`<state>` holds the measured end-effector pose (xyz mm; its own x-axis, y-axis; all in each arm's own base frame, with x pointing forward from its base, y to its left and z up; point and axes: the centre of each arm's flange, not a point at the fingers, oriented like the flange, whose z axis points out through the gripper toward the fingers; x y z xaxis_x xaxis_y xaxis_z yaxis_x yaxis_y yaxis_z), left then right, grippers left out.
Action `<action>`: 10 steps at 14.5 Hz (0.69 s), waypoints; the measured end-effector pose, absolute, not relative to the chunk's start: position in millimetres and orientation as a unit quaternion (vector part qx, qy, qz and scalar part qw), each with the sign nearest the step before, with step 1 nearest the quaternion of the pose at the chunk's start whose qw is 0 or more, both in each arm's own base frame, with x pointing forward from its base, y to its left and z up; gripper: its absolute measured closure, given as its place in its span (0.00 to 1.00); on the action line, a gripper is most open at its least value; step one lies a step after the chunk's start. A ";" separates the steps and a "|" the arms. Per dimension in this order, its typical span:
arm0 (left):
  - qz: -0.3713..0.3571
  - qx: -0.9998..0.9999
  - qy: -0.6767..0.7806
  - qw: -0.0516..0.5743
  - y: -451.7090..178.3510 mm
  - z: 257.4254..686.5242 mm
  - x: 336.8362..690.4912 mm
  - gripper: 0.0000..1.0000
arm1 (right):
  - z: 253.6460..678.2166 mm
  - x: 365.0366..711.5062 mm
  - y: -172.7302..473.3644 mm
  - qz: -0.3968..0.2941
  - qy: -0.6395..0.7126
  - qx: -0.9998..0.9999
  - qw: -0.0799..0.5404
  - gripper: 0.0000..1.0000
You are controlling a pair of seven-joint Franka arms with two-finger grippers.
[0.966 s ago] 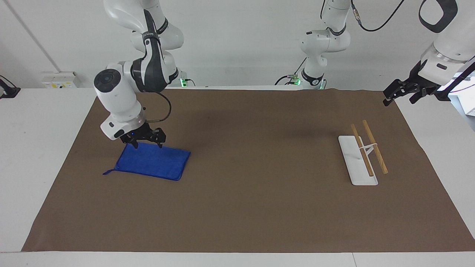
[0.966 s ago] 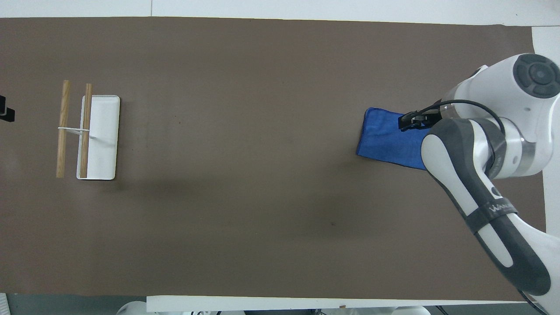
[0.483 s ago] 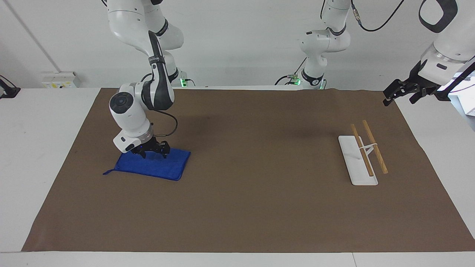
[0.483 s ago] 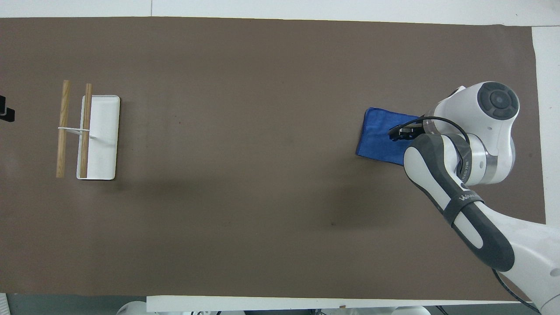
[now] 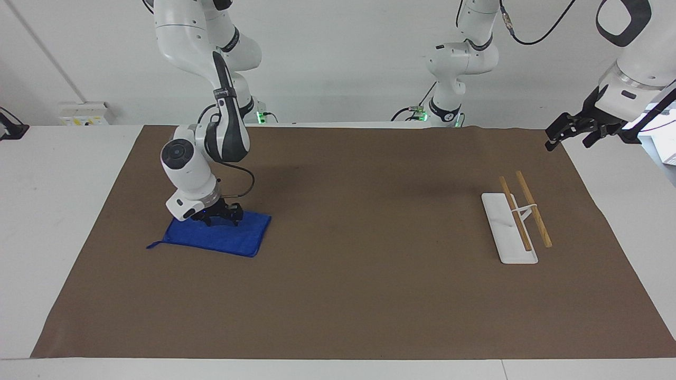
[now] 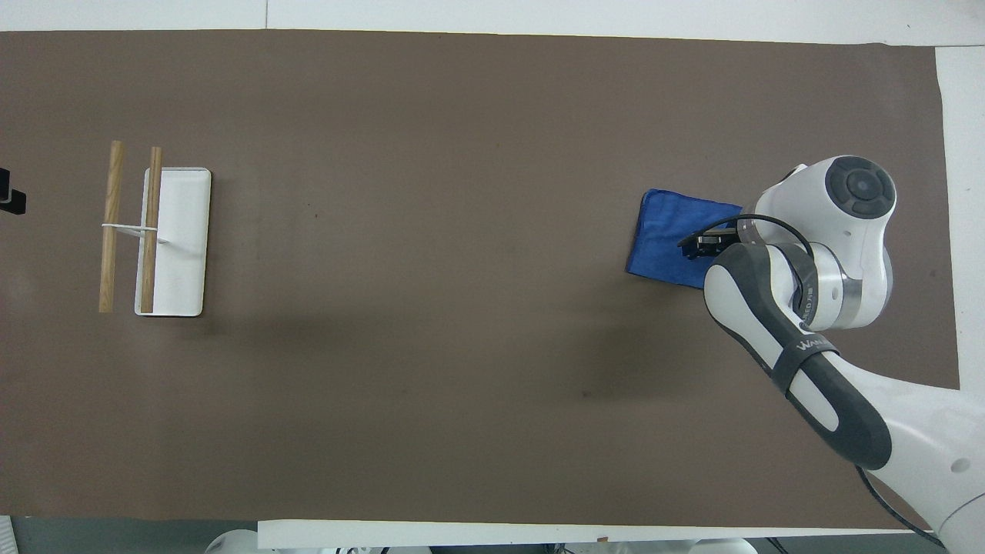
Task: Right arm passes towel to left arm to hang
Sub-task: 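Lower the right gripper onto the blue towel's edge and close it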
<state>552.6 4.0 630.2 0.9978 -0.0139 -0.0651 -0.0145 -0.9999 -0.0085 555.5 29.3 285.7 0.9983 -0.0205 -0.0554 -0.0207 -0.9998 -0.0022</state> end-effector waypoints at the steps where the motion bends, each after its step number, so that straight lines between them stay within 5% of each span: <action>1: 0.033 -0.999 0.007 0.004 4.2 630.2 552.6 0.00 | 283.4 553.6 28.1 0.031 0.011 -0.999 0.001 0.13; 5: 0.034 -0.999 0.004 0.004 6.4 629.1 552.4 0.00 | 280.9 551.4 18.0 0.034 0.020 -0.999 0.001 0.20; 10: 0.034 -0.999 0.004 0.004 6.5 629.1 552.4 0.00 | 289.3 552.3 17.8 0.027 0.018 -0.999 0.002 0.75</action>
